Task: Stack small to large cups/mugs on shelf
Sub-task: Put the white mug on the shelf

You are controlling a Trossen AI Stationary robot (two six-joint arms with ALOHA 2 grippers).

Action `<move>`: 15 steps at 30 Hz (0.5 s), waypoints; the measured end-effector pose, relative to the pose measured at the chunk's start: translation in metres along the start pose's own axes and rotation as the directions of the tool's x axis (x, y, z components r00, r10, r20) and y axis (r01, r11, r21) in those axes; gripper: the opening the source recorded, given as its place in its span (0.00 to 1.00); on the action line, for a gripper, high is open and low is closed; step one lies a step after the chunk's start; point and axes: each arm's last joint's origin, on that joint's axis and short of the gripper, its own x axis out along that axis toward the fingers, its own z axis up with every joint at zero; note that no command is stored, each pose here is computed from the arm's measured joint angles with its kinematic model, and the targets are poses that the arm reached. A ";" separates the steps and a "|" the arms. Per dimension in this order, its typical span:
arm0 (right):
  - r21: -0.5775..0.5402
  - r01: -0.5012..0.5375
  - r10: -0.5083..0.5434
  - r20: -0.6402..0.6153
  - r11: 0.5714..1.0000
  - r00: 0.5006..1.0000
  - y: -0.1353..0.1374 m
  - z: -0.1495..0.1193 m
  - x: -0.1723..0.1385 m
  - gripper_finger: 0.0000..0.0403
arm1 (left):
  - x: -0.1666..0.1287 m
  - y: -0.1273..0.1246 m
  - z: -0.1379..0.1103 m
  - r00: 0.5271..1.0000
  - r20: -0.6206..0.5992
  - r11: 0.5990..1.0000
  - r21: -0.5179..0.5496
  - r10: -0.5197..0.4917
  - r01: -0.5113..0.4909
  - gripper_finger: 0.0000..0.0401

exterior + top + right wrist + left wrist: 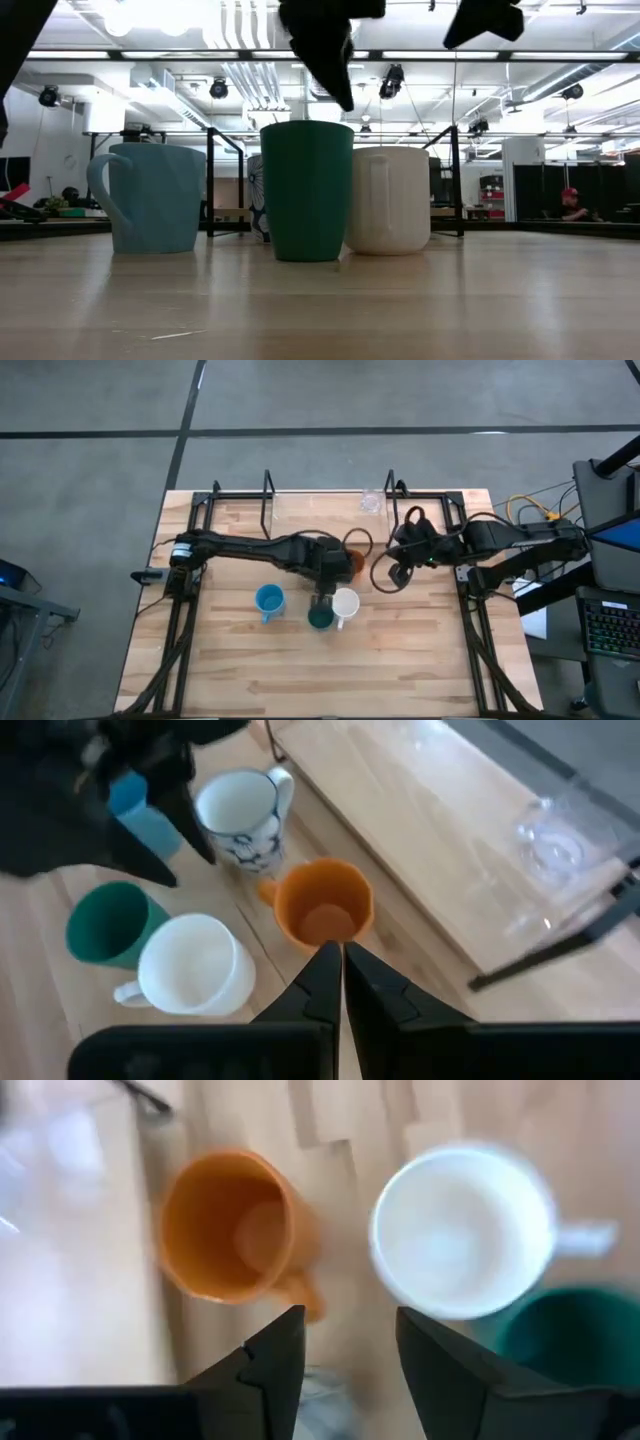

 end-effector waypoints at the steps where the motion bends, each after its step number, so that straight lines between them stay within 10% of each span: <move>1: 0.001 0.004 -0.004 -0.010 1.000 1.000 0.000 -0.002 0.000 0.02 | 0.001 0.002 -0.001 0.999 -0.009 0.995 -0.083 -0.049 0.048 0.36; 6: -0.008 0.010 -0.010 -0.034 1.000 0.999 0.005 -0.006 0.006 0.02 | 0.004 0.007 -0.005 0.928 -0.008 0.844 -0.418 -0.374 0.336 0.36; 11: -0.058 0.016 -0.019 -0.048 0.998 0.999 0.008 -0.006 0.012 0.02 | 0.005 0.006 -0.009 0.908 -0.040 0.740 -0.595 -0.418 0.315 0.36; 15: -0.072 0.019 -0.023 -0.053 0.997 0.998 0.010 -0.006 0.015 0.02 | 0.006 0.011 -0.006 0.903 0.004 0.577 -0.768 -0.430 0.279 0.36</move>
